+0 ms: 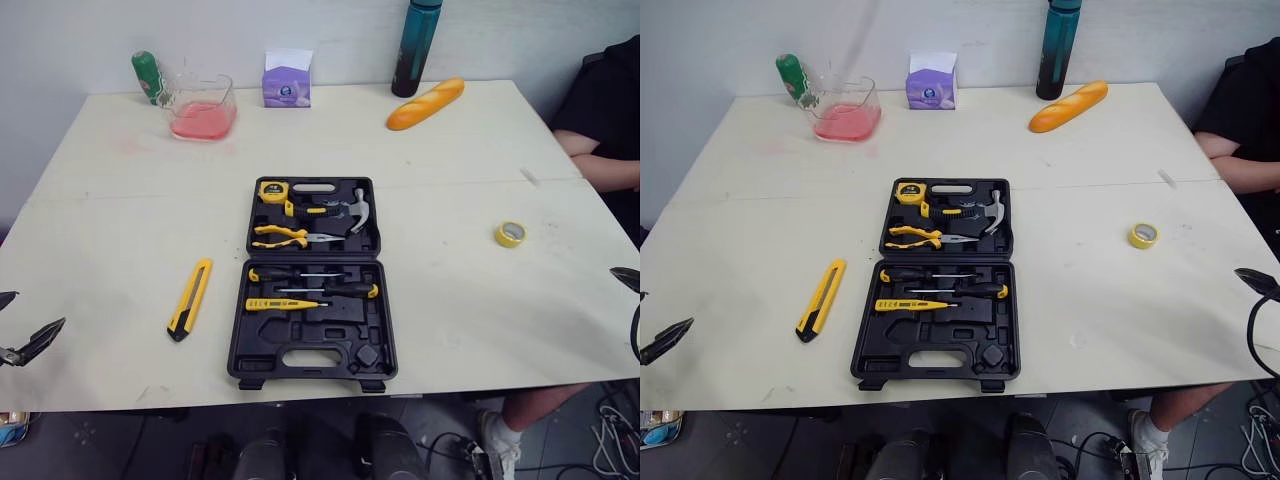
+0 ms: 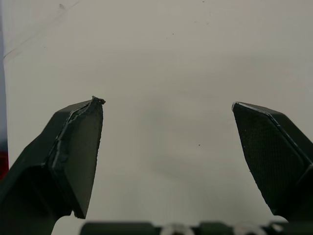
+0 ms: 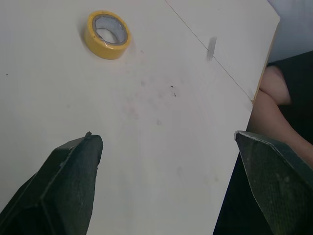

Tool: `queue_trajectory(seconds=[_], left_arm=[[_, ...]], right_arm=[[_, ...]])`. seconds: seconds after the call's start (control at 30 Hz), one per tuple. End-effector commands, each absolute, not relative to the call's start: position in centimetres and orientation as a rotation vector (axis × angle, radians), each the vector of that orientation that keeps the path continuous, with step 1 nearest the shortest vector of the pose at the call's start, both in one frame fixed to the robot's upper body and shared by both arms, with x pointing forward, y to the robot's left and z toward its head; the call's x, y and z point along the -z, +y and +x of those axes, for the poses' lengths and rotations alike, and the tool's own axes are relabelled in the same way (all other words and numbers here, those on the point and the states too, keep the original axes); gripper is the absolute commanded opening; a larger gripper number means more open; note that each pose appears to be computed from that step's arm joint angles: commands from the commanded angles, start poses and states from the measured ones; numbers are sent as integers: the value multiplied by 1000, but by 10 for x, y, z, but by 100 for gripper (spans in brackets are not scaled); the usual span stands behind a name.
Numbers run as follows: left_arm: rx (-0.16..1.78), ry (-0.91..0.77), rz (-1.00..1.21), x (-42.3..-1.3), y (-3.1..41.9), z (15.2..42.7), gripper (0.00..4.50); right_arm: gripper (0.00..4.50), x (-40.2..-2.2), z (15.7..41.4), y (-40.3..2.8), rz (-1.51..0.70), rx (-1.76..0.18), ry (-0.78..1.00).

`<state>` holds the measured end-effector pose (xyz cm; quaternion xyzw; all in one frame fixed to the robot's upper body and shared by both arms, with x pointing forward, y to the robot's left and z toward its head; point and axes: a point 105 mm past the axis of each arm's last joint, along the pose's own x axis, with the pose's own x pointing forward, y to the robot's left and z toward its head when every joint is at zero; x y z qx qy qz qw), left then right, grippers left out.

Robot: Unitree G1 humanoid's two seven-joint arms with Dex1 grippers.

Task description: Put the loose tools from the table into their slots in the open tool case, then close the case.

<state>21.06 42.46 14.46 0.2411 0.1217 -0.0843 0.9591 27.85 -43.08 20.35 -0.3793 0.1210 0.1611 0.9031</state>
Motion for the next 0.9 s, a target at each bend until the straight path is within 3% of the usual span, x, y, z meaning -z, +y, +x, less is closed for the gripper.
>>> queue_trajectory(seconds=[0.03,0.3,0.6,0.9], left_arm=[[170,203,501,-160,425,209,443],[259,180,482,-174,398,219,443],[348,211,457,-195,354,230,443],[270,317,218,-189,289,238,443]], right_arm=[[450,-217,282,-421,-796,-360,163],[450,-222,292,-368,-672,-624,-62],[450,-216,298,-318,-625,-846,-183],[450,-212,299,-223,-527,-1192,-297]])
